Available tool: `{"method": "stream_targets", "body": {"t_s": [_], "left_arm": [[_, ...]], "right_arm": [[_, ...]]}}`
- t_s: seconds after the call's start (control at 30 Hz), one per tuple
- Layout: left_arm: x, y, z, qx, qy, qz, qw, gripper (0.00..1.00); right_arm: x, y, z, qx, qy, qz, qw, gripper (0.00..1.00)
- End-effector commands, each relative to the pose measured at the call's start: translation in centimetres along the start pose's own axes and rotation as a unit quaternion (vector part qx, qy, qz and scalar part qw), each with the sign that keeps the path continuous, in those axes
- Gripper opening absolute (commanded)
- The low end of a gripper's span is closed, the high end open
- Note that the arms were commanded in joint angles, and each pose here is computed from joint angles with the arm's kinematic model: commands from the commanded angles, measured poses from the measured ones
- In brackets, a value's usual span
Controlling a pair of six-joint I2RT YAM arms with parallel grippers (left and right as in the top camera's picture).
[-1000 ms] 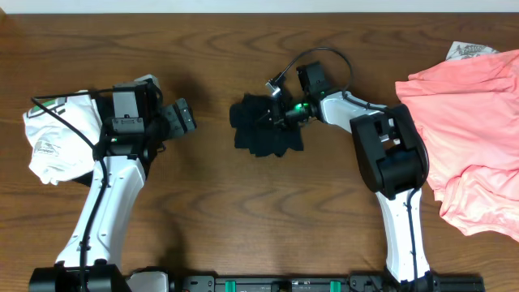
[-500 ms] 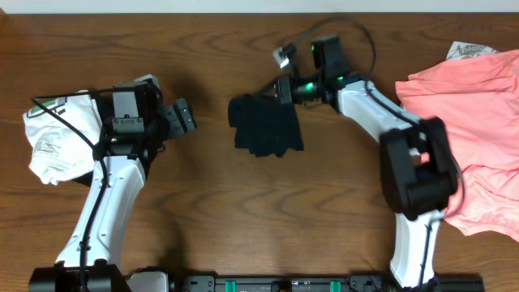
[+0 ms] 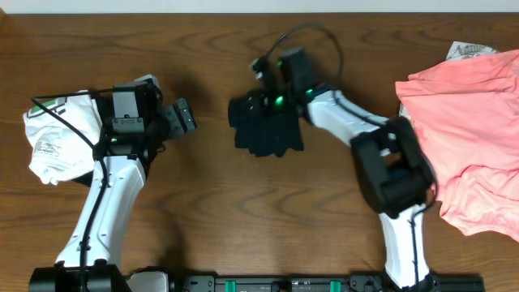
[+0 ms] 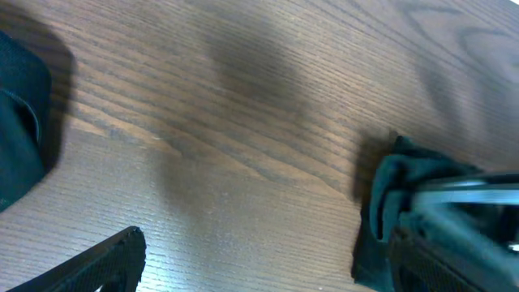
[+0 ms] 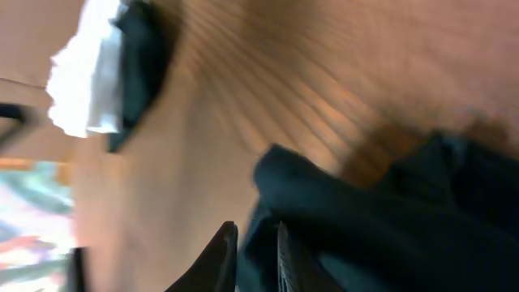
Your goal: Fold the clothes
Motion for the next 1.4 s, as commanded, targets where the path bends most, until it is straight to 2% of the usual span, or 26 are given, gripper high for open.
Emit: {"method": "stream_targets", "body": {"t_s": [0.0,0.13,0.3,0.47,0.63,0.73,0.87,1.07,1.27,1.37], "left_arm": [[0.3,-0.1,-0.3,-0.004,-0.005,0.000,1.000,0.95],[0.3,0.0,-0.2,-0.004,-0.004,-0.001,1.000,0.95],[0.3,0.0,-0.2,-0.004,-0.004,-0.001,1.000,0.95],[0.3,0.0,-0.2,-0.004,-0.004,-0.001,1.000,0.95],[0.3,0.0,-0.2,-0.004,-0.004,-0.001,1.000,0.95],[0.3,0.0,-0.2,-0.004,-0.004,-0.001,1.000,0.95],[0.3,0.0,-0.3,-0.004,-0.004,-0.001,1.000,0.95],[0.3,0.0,-0.2,-0.004,-0.004,-0.001,1.000,0.95],[0.3,0.0,-0.2,-0.004,-0.004,-0.001,1.000,0.95],[0.3,0.0,-0.2,-0.004,-0.004,-0.001,1.000,0.95]], "right_arm": [[-2.7,-2.7,3.2,-0.001,0.030,0.054,0.998,0.16],[-4.4,-4.4,6.2,-0.026,0.060,0.051,0.997,0.18],[-4.0,-3.9,6.5,-0.041,0.065,0.008,0.997,0.15],[-1.5,-2.6,4.1,-0.041,0.039,-0.042,0.998,0.15],[3.1,-0.2,0.2,-0.020,0.004,-0.074,0.997,0.18],[6.3,2.2,-2.3,0.010,-0.022,-0.092,0.995,0.26],[9.8,4.8,-3.9,0.035,-0.034,-0.100,0.994,0.28],[10.6,5.0,-1.6,-0.008,0.009,-0.088,0.996,0.29],[7.3,4.1,3.9,-0.030,0.079,-0.066,0.994,0.30],[6.0,3.9,5.4,-0.022,0.085,-0.065,0.994,0.31]]}}
Point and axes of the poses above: each gripper's point midway between its finger pads, its own x axis back along the fingers, its own y axis along the line the jaws close on, z = x × y, the point moved 1 cm from there along x, back along the fingers, and after that the axes turned 14 degrees about x, right-handed, at the moved point
